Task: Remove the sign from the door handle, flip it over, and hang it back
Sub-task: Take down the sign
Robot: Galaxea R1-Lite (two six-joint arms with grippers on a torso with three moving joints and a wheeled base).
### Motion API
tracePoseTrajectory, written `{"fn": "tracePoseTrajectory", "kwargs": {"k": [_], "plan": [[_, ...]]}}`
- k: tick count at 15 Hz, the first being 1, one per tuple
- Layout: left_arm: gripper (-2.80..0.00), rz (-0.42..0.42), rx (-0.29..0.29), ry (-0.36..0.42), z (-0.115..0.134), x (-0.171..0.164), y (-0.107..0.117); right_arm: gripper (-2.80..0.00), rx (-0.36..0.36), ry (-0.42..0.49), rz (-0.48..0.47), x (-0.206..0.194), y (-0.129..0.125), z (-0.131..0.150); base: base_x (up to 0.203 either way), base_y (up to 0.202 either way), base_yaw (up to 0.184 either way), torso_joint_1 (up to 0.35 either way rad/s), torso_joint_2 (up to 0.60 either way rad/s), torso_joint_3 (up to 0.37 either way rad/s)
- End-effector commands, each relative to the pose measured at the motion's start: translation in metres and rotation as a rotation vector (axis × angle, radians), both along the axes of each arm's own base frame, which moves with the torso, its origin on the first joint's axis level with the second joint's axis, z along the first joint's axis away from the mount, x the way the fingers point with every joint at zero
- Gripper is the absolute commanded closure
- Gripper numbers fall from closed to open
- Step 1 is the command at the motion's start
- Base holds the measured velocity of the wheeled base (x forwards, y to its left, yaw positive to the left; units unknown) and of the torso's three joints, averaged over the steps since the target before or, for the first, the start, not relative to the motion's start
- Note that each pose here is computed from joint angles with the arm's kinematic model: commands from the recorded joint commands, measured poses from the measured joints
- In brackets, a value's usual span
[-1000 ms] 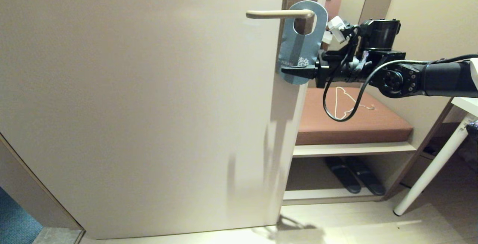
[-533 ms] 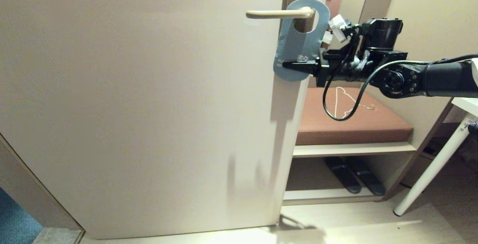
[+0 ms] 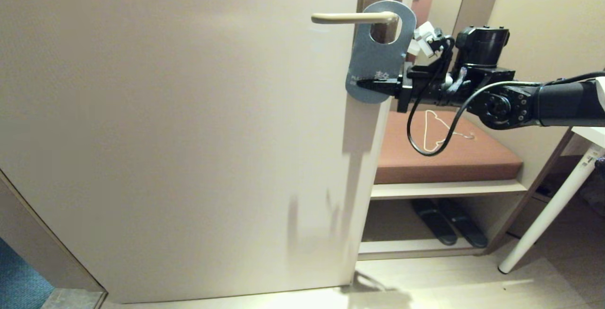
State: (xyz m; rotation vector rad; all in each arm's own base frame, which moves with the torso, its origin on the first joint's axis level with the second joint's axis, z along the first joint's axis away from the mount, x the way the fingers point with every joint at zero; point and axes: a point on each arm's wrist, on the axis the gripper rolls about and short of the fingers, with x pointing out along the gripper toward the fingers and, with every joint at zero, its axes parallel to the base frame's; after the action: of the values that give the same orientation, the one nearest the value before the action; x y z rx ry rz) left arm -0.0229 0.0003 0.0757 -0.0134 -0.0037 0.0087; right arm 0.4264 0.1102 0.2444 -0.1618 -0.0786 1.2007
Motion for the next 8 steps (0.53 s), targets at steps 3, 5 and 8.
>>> {"fn": "tracePoseTrajectory", "kwargs": {"k": [3,5,8], "plan": [[0.00,0.000,0.000,0.001,0.000,0.000,0.000,0.00,0.003,-0.010,0.008,-0.008,0.015,0.006,0.000,0.000,0.000,0.000,0.00,0.000],[0.00,0.000,0.000,0.001,0.000,0.000,0.000,0.00,0.004,-0.011,0.032,-0.012,0.027,0.007,0.000,0.000,0.000,0.000,0.00,0.000],[0.00,0.000,0.000,0.001,0.000,0.000,0.000,0.00,0.006,-0.014,0.029,-0.017,0.041,0.009,0.000,0.000,0.000,0.000,0.00,0.000]]}}
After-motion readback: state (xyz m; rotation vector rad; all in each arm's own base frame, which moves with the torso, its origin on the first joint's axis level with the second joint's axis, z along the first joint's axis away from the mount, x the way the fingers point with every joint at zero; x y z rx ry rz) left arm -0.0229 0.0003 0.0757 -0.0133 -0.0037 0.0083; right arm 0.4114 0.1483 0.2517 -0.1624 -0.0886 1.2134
